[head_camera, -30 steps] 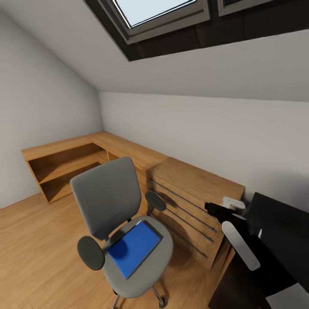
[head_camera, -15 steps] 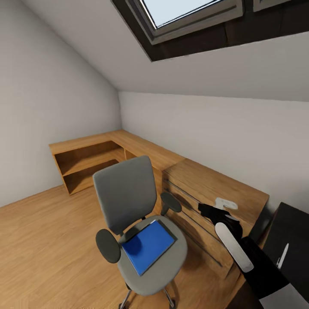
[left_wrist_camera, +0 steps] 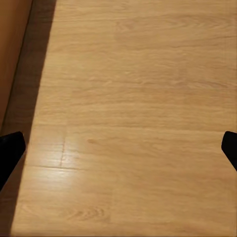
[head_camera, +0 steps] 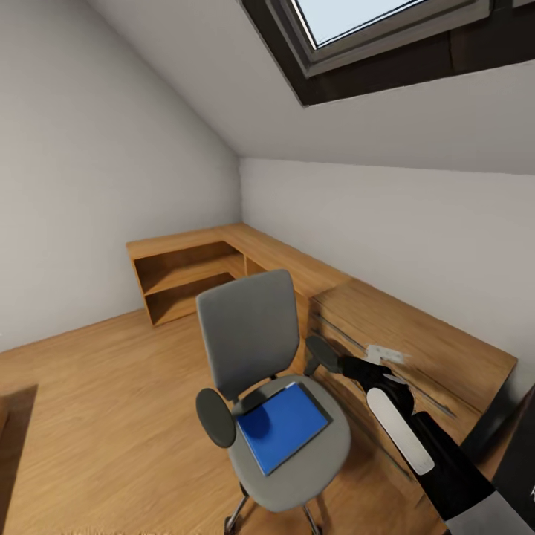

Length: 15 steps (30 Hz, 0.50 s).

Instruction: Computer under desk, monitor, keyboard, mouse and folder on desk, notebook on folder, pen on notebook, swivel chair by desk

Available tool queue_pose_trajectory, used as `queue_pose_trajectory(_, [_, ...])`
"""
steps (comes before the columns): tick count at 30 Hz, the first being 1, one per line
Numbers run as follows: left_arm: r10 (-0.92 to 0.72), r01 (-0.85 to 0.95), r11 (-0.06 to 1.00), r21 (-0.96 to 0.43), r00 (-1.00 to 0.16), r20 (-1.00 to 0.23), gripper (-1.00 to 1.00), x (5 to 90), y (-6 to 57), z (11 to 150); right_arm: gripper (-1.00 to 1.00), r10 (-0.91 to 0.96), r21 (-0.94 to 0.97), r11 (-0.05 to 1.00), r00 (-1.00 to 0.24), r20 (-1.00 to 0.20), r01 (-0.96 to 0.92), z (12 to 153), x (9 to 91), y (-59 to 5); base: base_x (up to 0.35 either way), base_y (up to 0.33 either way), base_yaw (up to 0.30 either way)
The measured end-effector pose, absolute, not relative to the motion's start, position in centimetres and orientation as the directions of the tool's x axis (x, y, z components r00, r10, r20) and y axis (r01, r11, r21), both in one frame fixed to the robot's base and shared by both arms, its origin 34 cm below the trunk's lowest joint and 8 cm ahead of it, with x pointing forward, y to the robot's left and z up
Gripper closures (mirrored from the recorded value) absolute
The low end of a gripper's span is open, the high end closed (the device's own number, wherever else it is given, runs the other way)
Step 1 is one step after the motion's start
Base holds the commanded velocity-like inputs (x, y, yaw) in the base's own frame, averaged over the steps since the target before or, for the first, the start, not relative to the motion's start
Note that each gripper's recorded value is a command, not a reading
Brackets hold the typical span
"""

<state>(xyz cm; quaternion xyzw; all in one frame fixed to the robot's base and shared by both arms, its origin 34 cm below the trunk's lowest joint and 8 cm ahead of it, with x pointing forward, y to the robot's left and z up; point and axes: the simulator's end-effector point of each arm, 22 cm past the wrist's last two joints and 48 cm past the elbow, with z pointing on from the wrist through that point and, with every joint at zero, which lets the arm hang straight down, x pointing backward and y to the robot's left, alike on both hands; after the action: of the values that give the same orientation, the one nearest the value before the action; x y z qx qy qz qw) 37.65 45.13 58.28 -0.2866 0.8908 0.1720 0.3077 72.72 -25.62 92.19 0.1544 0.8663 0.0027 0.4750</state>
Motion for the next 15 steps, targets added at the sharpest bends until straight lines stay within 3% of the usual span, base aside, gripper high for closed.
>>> queue_pose_trajectory(15, [-0.405,-0.617,0.777,0.130,-0.646,-0.647,-1.00,37.64,45.13,58.28,-1.00,0.256,0.144,0.958,-0.508,-0.822,0.250,91.99,72.59,-24.97,0.000,0.000,0.267])
